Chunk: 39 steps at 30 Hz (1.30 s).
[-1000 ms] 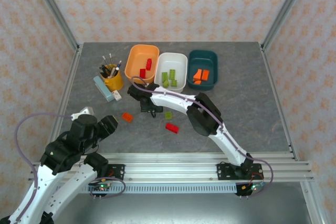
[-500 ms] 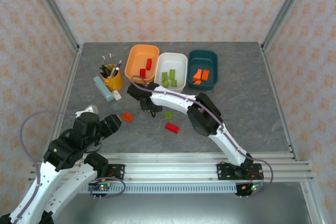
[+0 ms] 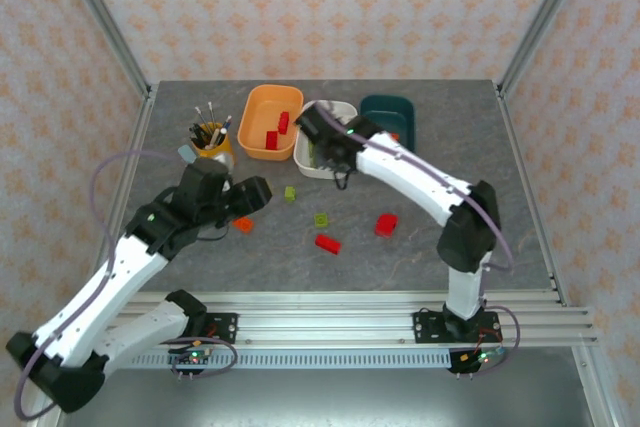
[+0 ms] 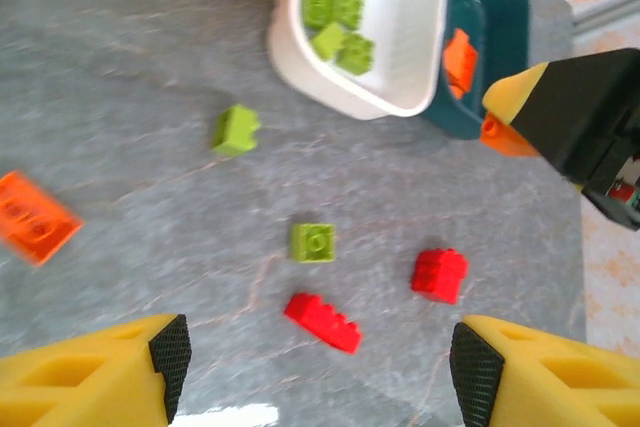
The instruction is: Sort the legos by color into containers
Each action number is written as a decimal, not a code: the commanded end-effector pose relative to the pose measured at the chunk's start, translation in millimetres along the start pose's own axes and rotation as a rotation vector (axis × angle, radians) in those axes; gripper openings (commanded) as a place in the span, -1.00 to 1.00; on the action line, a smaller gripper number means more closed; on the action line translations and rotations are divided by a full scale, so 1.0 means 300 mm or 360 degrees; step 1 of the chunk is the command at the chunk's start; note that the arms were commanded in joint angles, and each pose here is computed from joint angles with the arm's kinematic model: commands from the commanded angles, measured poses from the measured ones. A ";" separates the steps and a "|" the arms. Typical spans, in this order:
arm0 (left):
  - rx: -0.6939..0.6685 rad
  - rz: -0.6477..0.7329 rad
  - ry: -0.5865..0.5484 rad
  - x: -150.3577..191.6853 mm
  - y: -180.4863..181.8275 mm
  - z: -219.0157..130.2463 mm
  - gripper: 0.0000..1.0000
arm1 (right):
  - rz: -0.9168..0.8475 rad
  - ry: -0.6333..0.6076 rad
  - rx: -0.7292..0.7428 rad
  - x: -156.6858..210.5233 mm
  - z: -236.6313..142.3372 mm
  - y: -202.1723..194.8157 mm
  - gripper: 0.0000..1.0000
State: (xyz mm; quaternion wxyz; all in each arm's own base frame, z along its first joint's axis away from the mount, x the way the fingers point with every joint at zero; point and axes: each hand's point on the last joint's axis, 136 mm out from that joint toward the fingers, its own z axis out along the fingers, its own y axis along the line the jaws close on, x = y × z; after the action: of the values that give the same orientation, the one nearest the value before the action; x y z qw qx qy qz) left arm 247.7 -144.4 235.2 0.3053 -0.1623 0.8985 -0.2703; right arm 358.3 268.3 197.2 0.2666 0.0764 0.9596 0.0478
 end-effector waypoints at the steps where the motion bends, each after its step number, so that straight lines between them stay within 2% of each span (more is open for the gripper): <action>1: 0.0198 0.0136 -0.0019 -0.054 -0.168 0.047 0.45 | 0.0001 0.0017 0.0199 -0.060 0.060 -0.198 -0.62; 7: 0.0264 0.0184 0.0057 -0.096 -0.328 0.207 0.45 | 0.0123 0.0045 0.0201 -0.228 0.176 -0.333 -0.62; 14: 0.0261 0.0176 0.0092 -0.164 -0.444 0.424 0.45 | 0.0170 0.0109 0.0089 -0.395 0.407 -0.342 -0.63; 22: 0.0207 0.0177 0.0100 -0.243 -0.513 0.609 0.44 | 0.0218 0.0173 0.0051 -0.480 0.634 -0.428 -0.55; 29: 0.0154 0.0190 0.0147 -0.243 -0.512 0.702 0.44 | 0.0231 0.0185 -0.0060 -0.503 0.710 -0.436 -0.49; 39: 0.0113 0.0180 0.0160 -0.223 -0.475 0.696 0.43 | 0.0296 0.0223 -0.0109 -0.487 0.757 -0.403 -0.44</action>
State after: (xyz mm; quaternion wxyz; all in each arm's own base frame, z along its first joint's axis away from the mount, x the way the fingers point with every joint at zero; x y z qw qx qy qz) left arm 454.5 -316.5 200.9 0.2737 -0.0933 0.9102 -0.2965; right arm 582.8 129.1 67.6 0.2015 0.1512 0.9622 0.1032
